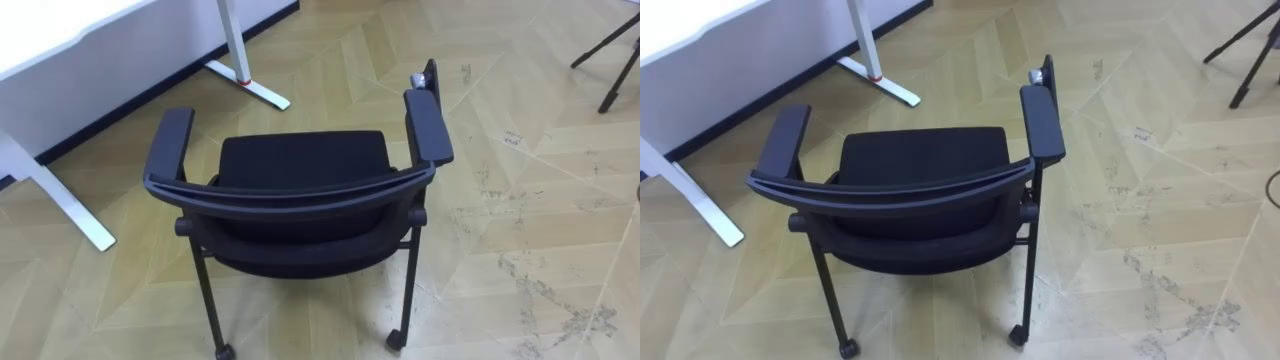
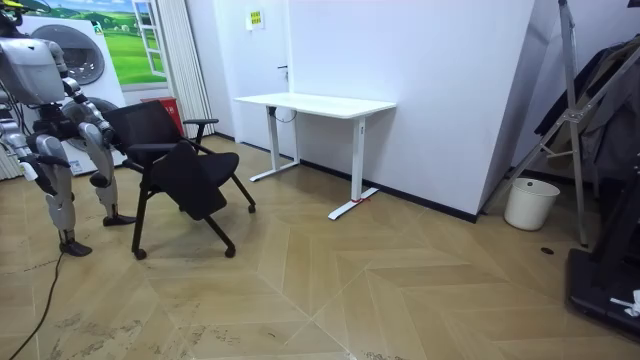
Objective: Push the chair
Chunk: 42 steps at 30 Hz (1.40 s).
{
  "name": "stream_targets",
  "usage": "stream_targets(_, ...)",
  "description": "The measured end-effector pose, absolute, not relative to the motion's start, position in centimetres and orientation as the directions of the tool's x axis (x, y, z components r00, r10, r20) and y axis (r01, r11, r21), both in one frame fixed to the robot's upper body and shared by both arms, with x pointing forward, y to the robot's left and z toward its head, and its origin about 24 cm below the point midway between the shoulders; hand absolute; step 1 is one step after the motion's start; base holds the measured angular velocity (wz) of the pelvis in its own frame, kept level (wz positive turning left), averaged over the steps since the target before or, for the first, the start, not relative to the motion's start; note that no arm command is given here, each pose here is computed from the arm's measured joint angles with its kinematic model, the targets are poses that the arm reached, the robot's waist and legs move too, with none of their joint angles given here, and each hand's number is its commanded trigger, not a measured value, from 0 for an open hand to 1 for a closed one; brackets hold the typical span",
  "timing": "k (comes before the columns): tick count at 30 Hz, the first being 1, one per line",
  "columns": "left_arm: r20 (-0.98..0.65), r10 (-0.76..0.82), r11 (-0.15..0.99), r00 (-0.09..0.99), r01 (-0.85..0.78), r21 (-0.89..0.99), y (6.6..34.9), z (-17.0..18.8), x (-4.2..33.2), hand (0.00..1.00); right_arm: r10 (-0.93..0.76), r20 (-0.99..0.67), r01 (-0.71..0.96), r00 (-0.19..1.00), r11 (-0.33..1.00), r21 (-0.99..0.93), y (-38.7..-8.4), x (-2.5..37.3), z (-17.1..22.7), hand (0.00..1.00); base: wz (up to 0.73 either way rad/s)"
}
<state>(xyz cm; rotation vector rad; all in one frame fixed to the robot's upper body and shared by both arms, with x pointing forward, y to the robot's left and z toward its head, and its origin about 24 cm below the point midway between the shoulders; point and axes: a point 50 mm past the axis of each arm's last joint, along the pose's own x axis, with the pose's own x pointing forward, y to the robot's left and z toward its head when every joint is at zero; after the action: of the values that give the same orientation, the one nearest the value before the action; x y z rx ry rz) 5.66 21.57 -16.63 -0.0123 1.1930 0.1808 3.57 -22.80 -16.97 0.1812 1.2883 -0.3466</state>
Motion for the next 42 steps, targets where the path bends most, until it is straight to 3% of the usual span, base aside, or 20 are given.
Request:
stream_targets(13, -0.922, 0.178, 0.977, 0.343, -0.174, 0.124, 21.9, -16.6, 5.1, 0.00, -0.196, -0.957, 0.434, 0.213, 0.897, -0.087, -23.1, 3.1, -17.0, 0.00, -0.01)
stream_targets(24, -0.917, 0.279, 0.917, 0.287, -0.364, 0.165, 22.9, -16.6, 3.6, 0.00, -0.227, -0.957, 0.491, 0.182, 0.864, -0.112, -23.2, 2.5, -17.0, 0.00, 0.01)
stream_targets(34, -0.802, 0.561, 0.800, 0.205, -0.386, 0.460, 26.3, -15.5, 2.5, 0.00, -0.264, -0.955, 0.508, 0.135, 0.846, -0.162, -24.0, 1.7, -17.0, 0.00, 0.02)
stream_targets(42, -0.535, 0.746, 0.663, 0.397, -0.357, 0.659, 29.9, -11.9, 8.4, 0.00, -0.294, -0.944, 0.519, 0.154, 0.836, -0.176, -25.6, 2.4, -16.5, 0.00, 0.00)
